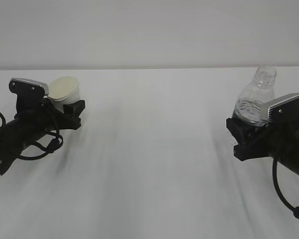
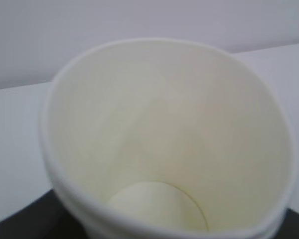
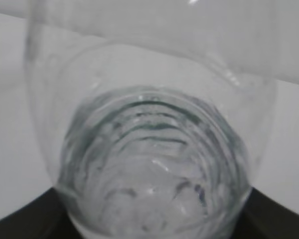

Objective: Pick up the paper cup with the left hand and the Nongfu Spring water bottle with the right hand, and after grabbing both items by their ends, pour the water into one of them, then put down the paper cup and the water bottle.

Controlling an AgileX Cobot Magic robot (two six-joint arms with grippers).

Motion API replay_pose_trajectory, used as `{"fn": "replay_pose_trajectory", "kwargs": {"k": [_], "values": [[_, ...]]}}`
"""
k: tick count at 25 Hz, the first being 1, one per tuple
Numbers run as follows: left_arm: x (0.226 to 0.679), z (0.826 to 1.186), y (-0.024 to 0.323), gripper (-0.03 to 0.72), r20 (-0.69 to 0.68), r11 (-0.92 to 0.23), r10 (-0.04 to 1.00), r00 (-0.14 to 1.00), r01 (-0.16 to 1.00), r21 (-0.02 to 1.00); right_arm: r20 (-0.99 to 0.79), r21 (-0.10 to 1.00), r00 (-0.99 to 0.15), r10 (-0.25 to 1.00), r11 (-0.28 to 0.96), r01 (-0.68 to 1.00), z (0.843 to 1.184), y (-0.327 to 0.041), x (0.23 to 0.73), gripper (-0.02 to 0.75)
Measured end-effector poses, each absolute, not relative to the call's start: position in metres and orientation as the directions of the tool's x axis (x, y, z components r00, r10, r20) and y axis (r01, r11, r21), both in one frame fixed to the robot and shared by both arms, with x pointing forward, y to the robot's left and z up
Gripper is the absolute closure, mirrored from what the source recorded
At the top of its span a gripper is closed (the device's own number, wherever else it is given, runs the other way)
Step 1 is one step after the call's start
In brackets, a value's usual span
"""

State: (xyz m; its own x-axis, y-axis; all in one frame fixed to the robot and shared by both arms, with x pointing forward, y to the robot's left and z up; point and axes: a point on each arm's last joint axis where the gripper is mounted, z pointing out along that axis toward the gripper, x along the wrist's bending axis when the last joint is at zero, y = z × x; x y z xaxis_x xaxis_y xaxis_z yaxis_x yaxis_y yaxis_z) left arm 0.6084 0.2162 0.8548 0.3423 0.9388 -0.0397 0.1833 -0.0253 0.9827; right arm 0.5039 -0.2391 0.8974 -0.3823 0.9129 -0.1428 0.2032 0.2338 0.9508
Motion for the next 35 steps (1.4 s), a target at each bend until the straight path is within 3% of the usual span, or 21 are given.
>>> {"fn": "replay_pose_trajectory", "kwargs": {"k": [17,35], "values": [[0.543,0.879,0.209,0.217,-0.112,-0.025,0.84,0.531,0.244,0.97,-0.155,0.943,-0.447,0.881,0.266,0.197,0.912,-0.235,0.498,0.282],[0.512,0.876,0.186,0.217,-0.195,-0.109,0.595,0.78,0.318,0.942,-0.146,0.934,-0.537,0.831,0.295,0.203,0.933,-0.229,0.485,0.282]]}}
